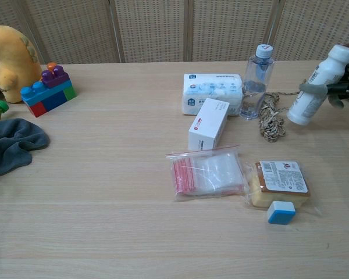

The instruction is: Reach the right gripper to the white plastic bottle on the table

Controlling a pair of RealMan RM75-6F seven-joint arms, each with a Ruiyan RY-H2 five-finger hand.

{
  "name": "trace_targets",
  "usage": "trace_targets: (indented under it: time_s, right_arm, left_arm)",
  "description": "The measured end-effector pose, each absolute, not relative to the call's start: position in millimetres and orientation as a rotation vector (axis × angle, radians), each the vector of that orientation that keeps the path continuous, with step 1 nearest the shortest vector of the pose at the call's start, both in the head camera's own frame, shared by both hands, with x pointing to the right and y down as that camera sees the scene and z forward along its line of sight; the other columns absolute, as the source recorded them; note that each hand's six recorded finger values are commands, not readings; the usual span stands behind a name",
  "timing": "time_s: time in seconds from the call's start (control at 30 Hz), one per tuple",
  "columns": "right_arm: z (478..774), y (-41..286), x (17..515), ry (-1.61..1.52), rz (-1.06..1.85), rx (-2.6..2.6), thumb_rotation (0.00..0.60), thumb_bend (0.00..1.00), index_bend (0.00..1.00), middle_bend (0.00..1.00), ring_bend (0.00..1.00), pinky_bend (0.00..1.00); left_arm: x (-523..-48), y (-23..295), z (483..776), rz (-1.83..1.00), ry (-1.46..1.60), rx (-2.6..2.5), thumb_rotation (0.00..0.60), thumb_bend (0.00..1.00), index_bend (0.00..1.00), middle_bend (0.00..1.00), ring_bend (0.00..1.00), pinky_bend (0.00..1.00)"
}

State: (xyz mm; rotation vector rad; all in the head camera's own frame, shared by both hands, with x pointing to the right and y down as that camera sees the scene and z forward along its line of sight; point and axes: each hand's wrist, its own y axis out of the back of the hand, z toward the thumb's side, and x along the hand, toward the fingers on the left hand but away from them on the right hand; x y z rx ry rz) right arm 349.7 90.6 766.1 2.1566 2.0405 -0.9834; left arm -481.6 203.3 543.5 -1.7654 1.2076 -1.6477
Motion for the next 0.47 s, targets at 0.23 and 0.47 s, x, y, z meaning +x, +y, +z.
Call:
trace_targets:
  time_s: [0.23, 0.47]
  right_arm:
    - [733.5, 71.1, 343.6, 2.104, -0.897, 2.247, 0.600, 0.02, 0.60, 0.87, 0.63, 0.89]
    - [692.3, 56.3, 329.1, 2.144, -0.829, 2.323, 0.600, 0.01, 0.60, 0.87, 0.63, 0.89]
  left_arm:
    - [-481.3, 202.1, 543.3, -1.637, 1.215, -1.785, 0.600, 0.00, 0.01, 0.00, 0.00, 0.00]
    - [-478.8, 201.3, 540.7, -1.615, 1.218, -1.804, 0.600, 0.00, 0.01, 0.00, 0.00, 0.00]
